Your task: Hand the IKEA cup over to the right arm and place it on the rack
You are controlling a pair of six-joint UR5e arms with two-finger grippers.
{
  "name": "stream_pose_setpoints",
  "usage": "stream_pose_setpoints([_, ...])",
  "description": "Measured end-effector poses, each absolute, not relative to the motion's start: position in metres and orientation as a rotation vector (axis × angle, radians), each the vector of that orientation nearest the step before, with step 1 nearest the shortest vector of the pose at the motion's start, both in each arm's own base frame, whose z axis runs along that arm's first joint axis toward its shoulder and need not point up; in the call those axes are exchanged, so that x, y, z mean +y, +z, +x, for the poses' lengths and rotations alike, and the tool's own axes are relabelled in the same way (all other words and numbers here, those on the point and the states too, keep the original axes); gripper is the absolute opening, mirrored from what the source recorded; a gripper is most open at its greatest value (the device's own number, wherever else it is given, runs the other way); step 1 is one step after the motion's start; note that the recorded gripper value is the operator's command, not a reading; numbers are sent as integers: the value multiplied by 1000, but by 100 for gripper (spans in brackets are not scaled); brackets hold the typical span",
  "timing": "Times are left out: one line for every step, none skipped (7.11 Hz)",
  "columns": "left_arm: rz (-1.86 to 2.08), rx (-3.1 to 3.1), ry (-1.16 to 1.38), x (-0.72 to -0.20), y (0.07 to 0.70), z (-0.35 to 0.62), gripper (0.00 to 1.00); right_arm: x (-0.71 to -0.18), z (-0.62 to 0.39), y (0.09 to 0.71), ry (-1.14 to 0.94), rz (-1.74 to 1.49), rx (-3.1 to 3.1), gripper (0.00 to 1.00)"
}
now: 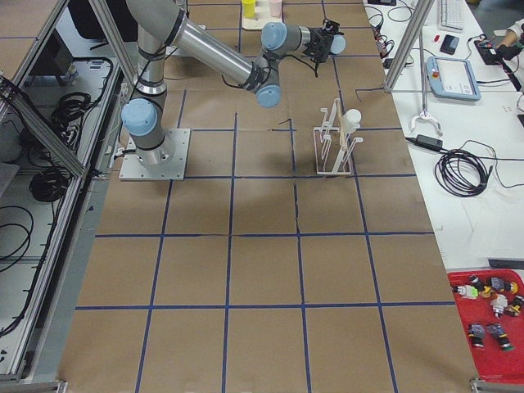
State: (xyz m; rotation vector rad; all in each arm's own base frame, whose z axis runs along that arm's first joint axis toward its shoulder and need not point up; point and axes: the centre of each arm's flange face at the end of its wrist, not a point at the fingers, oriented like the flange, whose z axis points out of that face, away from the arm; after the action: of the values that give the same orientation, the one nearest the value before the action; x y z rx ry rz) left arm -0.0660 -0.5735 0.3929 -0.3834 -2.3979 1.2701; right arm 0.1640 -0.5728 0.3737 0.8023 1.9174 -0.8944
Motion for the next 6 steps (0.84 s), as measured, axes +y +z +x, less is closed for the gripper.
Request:
stream_pose_setpoints([-319,-2585,1142,-584,408,-86,99,-579,137,377,-1040,681,2012,33])
stream_pose_setpoints([-243,-2749,985,-588,417,-103,99,-583,113,379,-1187,526,2121,31])
stream_pose_setpoints([-158,-2880,790,-585,423,-114,99,-587,87,381,-1324,363,2227,30])
stream_pose_setpoints([-87,-2976,586,-574,431,-117,99,-591,60,382,-1438,219,2314,30])
stream_pose_setpoints([-34,-3041,378,-556,445,-117,99,-598,34,383,-1535,85,2390,31])
stream_pose_setpoints([-4,-3086,214,-535,463,-116,99,-608,7,379,-1596,-29,2465,31])
